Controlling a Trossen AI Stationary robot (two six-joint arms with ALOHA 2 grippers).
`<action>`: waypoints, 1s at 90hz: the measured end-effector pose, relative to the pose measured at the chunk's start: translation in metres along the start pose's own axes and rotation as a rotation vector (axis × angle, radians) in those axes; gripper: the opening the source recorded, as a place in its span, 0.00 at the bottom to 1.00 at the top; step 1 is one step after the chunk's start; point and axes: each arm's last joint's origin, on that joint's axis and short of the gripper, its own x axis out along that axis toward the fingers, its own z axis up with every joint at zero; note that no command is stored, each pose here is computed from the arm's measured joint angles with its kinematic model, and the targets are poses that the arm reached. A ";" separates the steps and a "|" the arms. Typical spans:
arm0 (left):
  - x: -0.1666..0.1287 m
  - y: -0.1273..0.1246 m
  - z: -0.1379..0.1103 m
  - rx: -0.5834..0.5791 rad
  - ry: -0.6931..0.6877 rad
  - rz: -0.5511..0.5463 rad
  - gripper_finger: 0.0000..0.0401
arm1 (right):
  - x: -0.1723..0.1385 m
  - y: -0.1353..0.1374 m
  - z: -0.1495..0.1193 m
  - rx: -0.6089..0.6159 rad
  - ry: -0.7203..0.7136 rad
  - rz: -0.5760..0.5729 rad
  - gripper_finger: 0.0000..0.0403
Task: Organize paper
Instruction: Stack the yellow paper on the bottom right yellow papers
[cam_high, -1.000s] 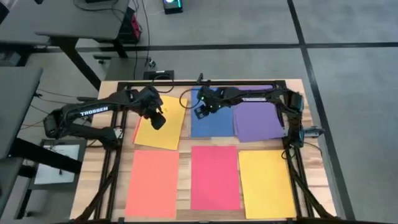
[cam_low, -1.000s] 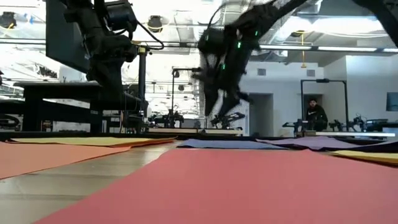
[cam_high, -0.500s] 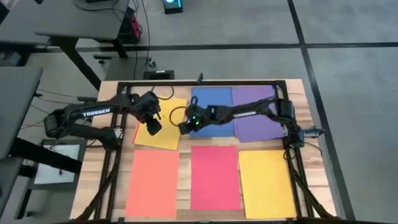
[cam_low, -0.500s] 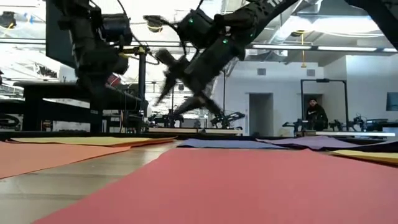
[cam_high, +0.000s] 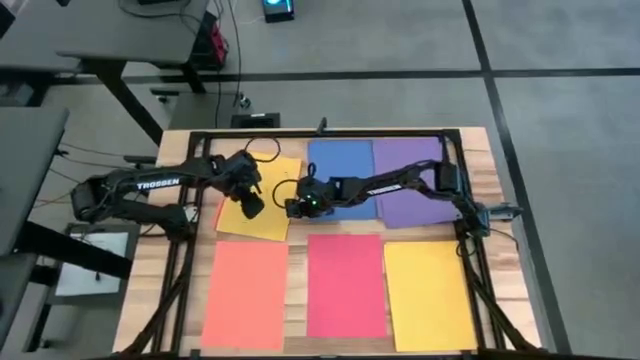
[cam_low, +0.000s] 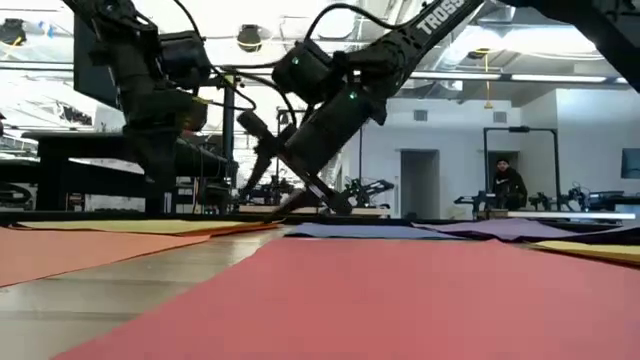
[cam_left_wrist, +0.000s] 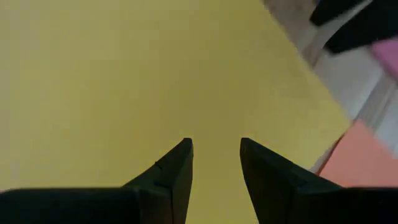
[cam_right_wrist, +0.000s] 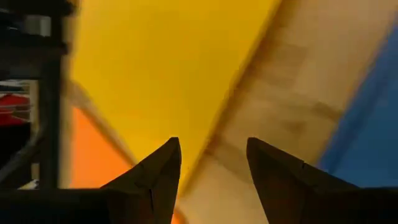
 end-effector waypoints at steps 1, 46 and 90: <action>0.000 0.000 0.000 -0.005 0.000 0.000 0.29 | 0.000 0.000 0.000 0.005 0.000 0.001 0.44; 0.052 0.000 -0.002 0.002 0.205 0.035 0.29 | 0.017 -0.003 -0.015 0.042 0.007 0.018 0.44; 0.053 -0.004 -0.003 0.033 0.208 0.010 0.29 | 0.017 0.001 -0.011 0.059 0.029 0.084 0.44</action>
